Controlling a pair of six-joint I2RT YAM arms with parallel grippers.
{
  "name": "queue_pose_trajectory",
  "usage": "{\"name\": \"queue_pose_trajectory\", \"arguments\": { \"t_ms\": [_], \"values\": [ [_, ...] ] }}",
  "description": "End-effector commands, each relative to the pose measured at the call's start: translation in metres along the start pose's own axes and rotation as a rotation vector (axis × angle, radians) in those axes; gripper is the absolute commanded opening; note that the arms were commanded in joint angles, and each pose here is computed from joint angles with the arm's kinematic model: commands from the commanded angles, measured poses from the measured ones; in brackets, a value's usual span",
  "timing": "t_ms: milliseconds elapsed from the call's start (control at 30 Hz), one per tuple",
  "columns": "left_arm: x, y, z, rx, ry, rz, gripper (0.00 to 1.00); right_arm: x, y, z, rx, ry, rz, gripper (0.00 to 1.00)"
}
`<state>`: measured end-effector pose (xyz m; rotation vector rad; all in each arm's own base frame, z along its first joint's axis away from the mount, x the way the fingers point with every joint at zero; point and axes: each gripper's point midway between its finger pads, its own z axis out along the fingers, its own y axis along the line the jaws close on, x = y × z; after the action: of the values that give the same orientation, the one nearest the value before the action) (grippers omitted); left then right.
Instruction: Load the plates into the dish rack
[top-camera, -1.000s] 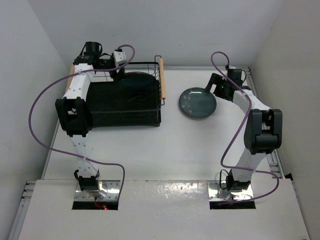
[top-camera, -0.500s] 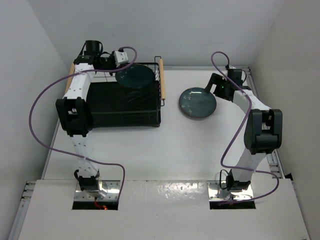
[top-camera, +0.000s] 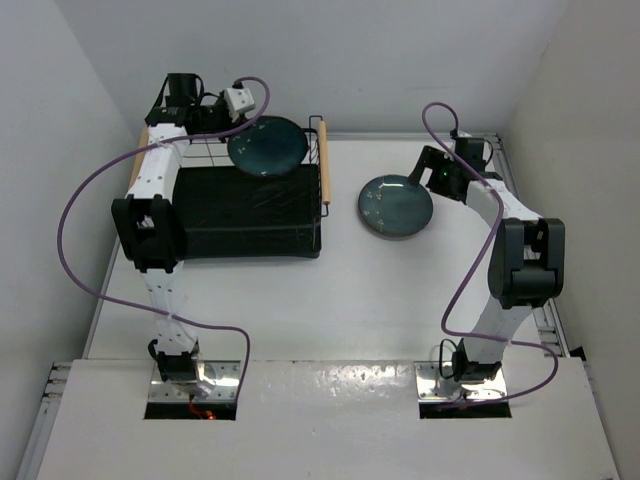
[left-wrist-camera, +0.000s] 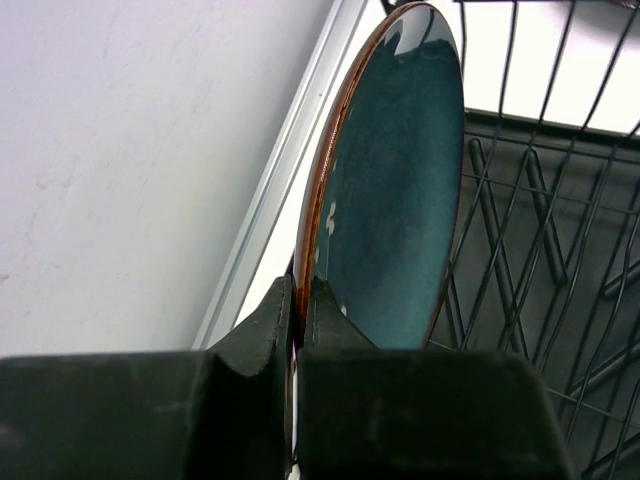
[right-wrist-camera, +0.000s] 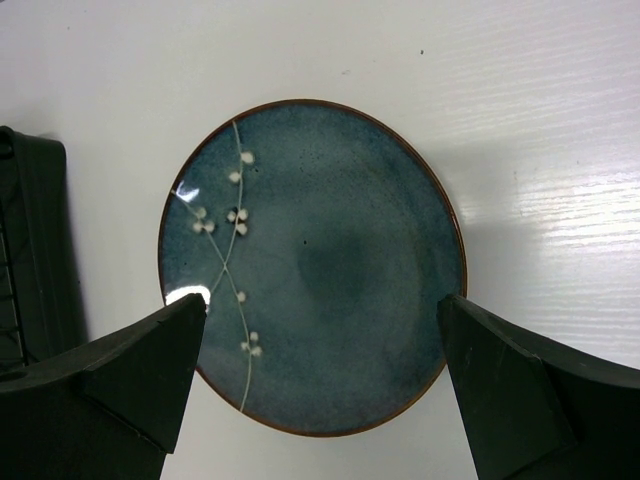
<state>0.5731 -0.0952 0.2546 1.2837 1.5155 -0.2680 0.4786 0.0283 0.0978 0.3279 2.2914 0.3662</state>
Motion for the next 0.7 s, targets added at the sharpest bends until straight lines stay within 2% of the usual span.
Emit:
{"name": "queue_pose_trajectory", "arguments": {
  "t_ms": [0, 167, 667],
  "values": [
    [-0.071, 0.033, -0.016, -0.087, -0.158, 0.097, 0.00, -0.023, 0.009, -0.010, -0.034, -0.078, -0.022, 0.99],
    [-0.088, 0.040, -0.022, -0.105, -0.196, 0.129, 0.00, -0.022, 0.008, -0.011, -0.031, -0.076, -0.022, 0.99],
    [-0.103, 0.039, -0.036, -0.085, -0.246, 0.105, 0.00, -0.027, 0.010, -0.008, -0.039, -0.083, -0.016, 0.99]
  ]
}}
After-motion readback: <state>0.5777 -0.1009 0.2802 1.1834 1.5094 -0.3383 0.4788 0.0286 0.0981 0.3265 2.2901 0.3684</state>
